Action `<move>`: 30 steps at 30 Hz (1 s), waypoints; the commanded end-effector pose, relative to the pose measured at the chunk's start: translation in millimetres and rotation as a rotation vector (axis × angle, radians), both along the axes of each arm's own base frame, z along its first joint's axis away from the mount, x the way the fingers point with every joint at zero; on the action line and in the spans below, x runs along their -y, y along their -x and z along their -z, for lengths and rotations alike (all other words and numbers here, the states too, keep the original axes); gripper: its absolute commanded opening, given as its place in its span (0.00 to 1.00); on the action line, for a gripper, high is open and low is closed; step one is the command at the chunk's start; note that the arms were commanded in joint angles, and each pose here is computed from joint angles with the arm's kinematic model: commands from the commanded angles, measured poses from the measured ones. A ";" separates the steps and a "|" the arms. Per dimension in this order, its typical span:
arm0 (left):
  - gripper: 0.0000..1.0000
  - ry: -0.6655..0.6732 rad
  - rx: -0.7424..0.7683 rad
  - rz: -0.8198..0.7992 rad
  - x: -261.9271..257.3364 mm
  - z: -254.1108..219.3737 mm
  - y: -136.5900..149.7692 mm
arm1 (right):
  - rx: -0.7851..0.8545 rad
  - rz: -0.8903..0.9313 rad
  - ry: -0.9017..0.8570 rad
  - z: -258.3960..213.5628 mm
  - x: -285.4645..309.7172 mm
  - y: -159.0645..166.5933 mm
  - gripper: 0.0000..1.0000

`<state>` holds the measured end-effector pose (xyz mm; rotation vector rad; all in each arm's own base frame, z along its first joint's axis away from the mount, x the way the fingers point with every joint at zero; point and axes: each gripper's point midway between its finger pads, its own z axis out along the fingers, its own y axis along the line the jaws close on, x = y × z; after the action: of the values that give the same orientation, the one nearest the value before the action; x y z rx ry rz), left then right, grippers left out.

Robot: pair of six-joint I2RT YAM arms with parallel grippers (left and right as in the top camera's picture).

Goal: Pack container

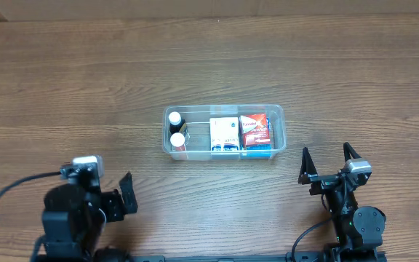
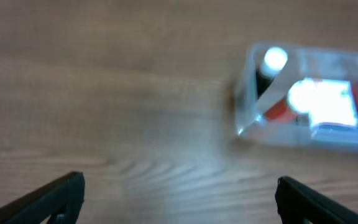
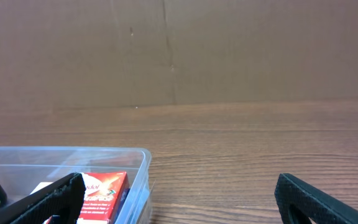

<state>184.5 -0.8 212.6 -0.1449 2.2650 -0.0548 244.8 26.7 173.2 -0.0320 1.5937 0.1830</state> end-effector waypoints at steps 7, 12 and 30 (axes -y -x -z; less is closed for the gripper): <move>1.00 -0.073 0.479 0.042 1.5 41.3 -44.2 | 0.004 -0.014 -0.004 1.5 -3.1 0.4 1.00; 1.00 -0.228 0.806 0.100 6.2 2.4 -58.5 | 0.004 -0.014 -0.004 1.5 -3.0 0.4 1.00; 1.00 -0.214 0.623 0.159 12.5 56.8 -61.3 | 0.004 -0.014 -0.004 1.5 -3.0 0.4 1.00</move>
<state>246.2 -9.1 155.3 0.1182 1.6502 0.0578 244.7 27.7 173.0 -0.0347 1.5945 0.1868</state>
